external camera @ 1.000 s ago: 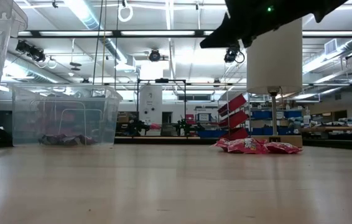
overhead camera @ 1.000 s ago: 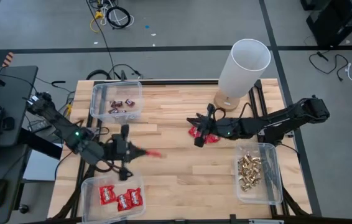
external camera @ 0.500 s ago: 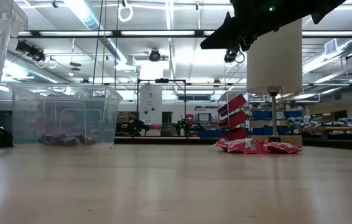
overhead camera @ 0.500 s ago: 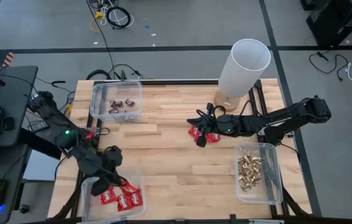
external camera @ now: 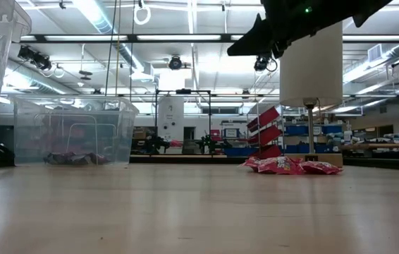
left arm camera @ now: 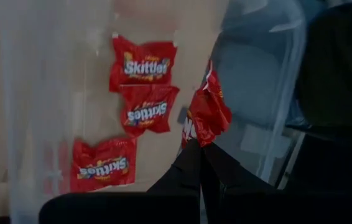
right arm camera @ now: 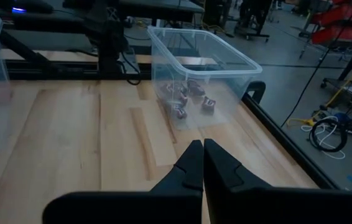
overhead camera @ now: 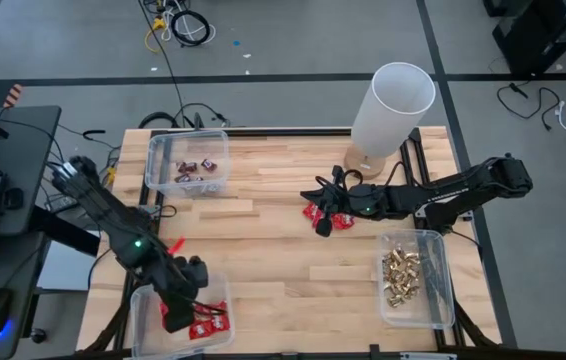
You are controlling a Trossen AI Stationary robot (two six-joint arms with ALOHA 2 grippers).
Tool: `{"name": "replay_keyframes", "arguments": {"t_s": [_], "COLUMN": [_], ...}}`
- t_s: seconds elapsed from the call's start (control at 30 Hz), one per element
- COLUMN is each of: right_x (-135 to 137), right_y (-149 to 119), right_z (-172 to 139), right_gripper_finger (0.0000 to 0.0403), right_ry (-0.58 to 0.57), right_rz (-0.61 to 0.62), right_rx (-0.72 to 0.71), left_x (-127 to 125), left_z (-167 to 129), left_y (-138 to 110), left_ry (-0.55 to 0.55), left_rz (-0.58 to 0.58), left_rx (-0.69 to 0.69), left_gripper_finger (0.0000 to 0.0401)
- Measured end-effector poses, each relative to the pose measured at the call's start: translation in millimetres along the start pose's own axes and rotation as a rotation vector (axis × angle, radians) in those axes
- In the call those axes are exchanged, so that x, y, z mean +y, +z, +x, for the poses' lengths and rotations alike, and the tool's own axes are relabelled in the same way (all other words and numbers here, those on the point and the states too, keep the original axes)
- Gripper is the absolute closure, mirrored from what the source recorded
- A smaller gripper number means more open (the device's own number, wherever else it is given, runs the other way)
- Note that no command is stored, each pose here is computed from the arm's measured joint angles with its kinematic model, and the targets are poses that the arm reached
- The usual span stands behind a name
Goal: Sort candy
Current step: Put the red chocolate into the bottom left transparent bin
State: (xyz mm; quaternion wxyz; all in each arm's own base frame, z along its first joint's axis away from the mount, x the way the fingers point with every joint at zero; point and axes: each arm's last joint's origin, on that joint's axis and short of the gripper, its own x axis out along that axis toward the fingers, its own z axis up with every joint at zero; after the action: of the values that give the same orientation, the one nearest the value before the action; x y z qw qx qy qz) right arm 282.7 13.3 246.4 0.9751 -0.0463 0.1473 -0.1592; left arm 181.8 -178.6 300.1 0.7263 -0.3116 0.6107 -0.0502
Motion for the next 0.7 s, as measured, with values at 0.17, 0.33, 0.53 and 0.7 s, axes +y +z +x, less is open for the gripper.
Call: {"name": "replay_keyframes", "arguments": {"t_s": [0.17, 0.33, 0.53, 0.7], "right_x": [0, 0, 0, 0], "right_y": [0, 0, 0, 0], "right_z": [0, 0, 0, 0], "right_gripper_finger": [0.0403, 0.0403, 0.0403, 0.0403], "right_ry": [0.0, 0.0, 0.0, 0.0], "right_rz": [0.001, 0.001, 0.001, 0.002], "right_rx": [-0.001, -0.001, -0.001, -0.001], "left_x": [-2, -2, -2, -1], "left_z": [15, 21, 21, 21], "left_y": [3, 3, 4, 4], "left_ry": [0.033, 0.046, 0.053, 0.067], "left_rz": [-0.01, -0.017, -0.017, -0.014], "left_rx": [0.05, 0.076, 0.058, 0.032], "left_gripper_finger": [0.04, 0.0396, 0.0385, 0.0373]}}
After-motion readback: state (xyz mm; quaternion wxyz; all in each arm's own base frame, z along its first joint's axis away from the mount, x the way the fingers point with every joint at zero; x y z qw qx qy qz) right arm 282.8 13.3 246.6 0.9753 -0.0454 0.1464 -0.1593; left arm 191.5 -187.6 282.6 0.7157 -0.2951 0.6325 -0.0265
